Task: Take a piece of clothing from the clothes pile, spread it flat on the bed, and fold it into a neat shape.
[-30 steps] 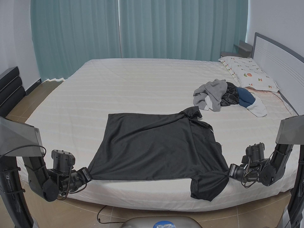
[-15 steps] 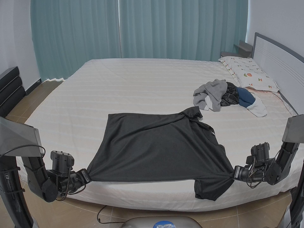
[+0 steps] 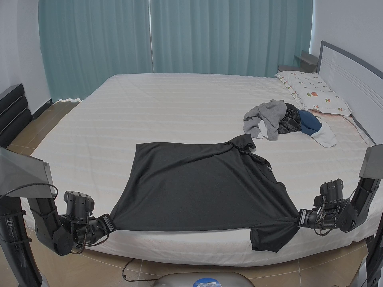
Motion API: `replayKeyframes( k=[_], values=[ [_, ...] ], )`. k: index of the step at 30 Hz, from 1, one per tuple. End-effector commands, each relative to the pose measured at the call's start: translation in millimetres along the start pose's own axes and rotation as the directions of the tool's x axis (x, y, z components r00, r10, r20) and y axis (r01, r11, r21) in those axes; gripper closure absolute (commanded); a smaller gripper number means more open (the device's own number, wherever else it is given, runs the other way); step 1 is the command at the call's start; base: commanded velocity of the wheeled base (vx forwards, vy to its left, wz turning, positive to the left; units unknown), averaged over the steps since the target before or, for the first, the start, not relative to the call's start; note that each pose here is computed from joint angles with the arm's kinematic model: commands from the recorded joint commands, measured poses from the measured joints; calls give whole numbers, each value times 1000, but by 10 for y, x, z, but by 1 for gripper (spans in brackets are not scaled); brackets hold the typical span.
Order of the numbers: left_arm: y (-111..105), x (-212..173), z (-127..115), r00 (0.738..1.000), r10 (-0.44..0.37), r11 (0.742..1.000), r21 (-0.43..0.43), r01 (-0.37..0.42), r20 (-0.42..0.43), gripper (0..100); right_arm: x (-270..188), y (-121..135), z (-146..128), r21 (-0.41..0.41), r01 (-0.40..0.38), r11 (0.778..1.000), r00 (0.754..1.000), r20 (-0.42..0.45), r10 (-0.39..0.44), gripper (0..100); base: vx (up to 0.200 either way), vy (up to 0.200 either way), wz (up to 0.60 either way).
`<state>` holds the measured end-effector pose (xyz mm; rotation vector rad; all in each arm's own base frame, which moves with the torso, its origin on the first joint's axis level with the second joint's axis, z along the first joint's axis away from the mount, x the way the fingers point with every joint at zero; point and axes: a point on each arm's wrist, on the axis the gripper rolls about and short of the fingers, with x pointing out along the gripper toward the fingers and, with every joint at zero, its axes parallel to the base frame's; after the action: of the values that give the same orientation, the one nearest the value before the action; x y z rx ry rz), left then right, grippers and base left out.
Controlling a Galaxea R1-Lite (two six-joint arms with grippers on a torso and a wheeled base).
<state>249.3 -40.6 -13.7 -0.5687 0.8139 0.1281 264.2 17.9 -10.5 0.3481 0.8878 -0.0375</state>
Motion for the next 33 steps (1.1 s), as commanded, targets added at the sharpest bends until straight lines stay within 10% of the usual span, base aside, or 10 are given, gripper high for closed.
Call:
replayKeyframes(
  k=[1, 2, 3, 33],
  values=[
    [2, -3, -12, 1000, 1, 1000, 1, -1, -5, 100, 11, 8, -21, -8, -1, 1000, 1000, -9, 1, 100, 0, 0, 0],
    [2, -3, -12, 1000, 1, 1000, 1, -1, -5, 100, 10, 8, -23, -11, -2, 1000, 1000, -10, 2, 0, 0, 0, 0],
    [2, -3, -12, 1000, -1, 1000, 1, 1, -6, 0, 9, 11, -27, -14, -5, 1000, 1000, -11, 5, 0, 0, 0, 0],
    [-65, -113, 164, 995, -58, 998, -13, 59, 76, 0, -318, 276, 133, 16, -133, 991, 985, 110, 130, 0, 0, 33, 0]
  ],
)
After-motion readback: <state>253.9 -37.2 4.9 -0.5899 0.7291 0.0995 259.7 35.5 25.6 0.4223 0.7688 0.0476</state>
